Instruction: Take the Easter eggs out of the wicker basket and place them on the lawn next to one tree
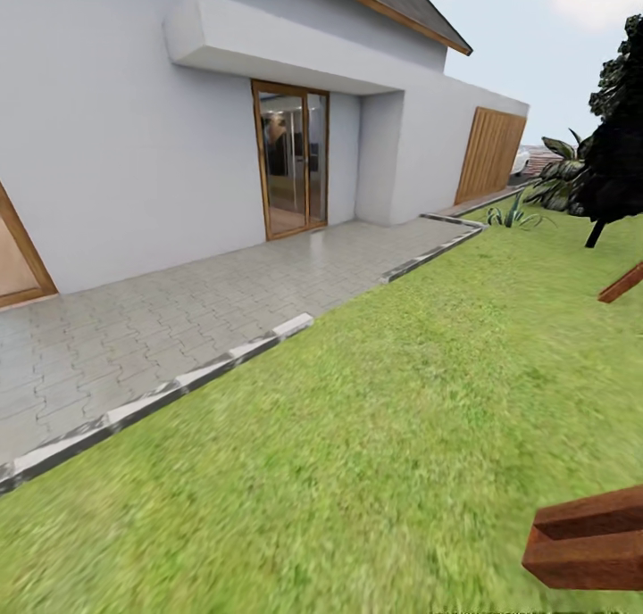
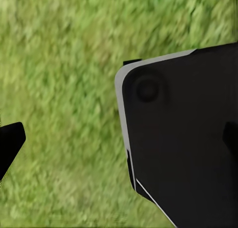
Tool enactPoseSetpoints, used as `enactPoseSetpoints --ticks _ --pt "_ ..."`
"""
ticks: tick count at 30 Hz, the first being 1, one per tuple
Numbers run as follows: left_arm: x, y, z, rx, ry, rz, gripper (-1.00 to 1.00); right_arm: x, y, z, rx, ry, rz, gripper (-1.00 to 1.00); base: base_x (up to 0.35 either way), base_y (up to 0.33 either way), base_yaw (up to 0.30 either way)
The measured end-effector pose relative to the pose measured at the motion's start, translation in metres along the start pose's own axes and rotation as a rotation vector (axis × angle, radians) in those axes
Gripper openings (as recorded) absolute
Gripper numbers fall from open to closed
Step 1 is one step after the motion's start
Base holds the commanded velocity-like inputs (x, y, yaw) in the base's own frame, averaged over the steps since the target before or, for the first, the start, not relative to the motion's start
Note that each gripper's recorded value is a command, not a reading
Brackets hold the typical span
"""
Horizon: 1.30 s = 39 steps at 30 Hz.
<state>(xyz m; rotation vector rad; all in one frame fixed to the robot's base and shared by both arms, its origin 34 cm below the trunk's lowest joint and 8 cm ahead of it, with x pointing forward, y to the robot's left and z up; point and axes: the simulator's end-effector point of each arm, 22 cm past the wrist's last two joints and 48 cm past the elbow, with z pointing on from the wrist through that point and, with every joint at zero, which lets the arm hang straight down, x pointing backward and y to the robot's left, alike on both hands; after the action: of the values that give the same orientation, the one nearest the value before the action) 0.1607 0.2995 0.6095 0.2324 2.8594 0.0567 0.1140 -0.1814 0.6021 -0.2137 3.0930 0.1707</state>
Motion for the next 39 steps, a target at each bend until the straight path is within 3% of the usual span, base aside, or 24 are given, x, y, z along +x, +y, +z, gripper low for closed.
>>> enactPoseSetpoints --ticks 39 --pt "-0.017 0.003 0.003 -0.008 -0.047 -0.001 1.00 -0.018 -0.003 0.000 0.007 -0.047 -0.004 1.00 0.000 0.000 -0.207"
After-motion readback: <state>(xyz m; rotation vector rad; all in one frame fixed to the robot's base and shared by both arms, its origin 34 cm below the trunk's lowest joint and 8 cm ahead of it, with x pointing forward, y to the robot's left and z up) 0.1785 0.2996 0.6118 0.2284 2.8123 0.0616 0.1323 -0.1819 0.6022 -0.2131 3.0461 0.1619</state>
